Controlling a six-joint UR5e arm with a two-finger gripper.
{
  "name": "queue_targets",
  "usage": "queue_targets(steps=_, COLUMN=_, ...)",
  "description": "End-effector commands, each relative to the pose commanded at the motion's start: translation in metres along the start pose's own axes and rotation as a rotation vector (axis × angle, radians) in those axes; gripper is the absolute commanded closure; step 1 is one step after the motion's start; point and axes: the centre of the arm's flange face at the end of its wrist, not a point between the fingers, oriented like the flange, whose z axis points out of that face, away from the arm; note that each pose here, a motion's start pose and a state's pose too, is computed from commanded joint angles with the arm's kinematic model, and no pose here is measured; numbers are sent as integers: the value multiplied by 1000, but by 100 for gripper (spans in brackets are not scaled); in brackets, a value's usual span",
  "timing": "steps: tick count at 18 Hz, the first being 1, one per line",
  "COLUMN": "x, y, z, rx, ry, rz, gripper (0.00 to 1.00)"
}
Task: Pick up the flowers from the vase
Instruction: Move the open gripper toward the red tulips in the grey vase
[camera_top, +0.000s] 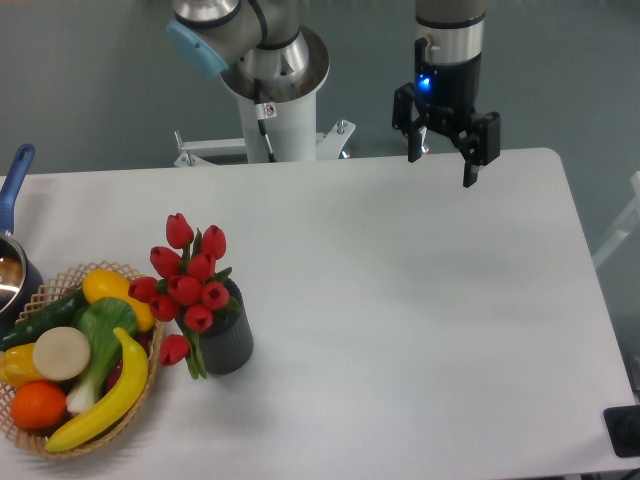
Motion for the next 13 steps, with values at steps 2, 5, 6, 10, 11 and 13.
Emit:
queue_targets(steps=2, x=2, y=-5, z=4, rx=62, ry=14, rz=-76, gripper=0)
queue_targets(steps=5, x=4, y=-10, z=13, rx=125, ry=34, rz=-136, gripper=0)
queue_targets(steps=6, x=6, y=-9, z=19, rx=132, ry=34, rz=-138, gripper=0)
queue_targets(steps=10, x=18, y=-14, z=33, rx=171, ry=41, rz=-131, gripper=0)
queue_targets(steps=11, x=19, y=-18, z=35, rx=191, ry=50, rz=-143, gripper=0)
queue_targets(steps=13, x=23, y=-26, z=41, rx=224, ry=77, rz=-189, gripper=0)
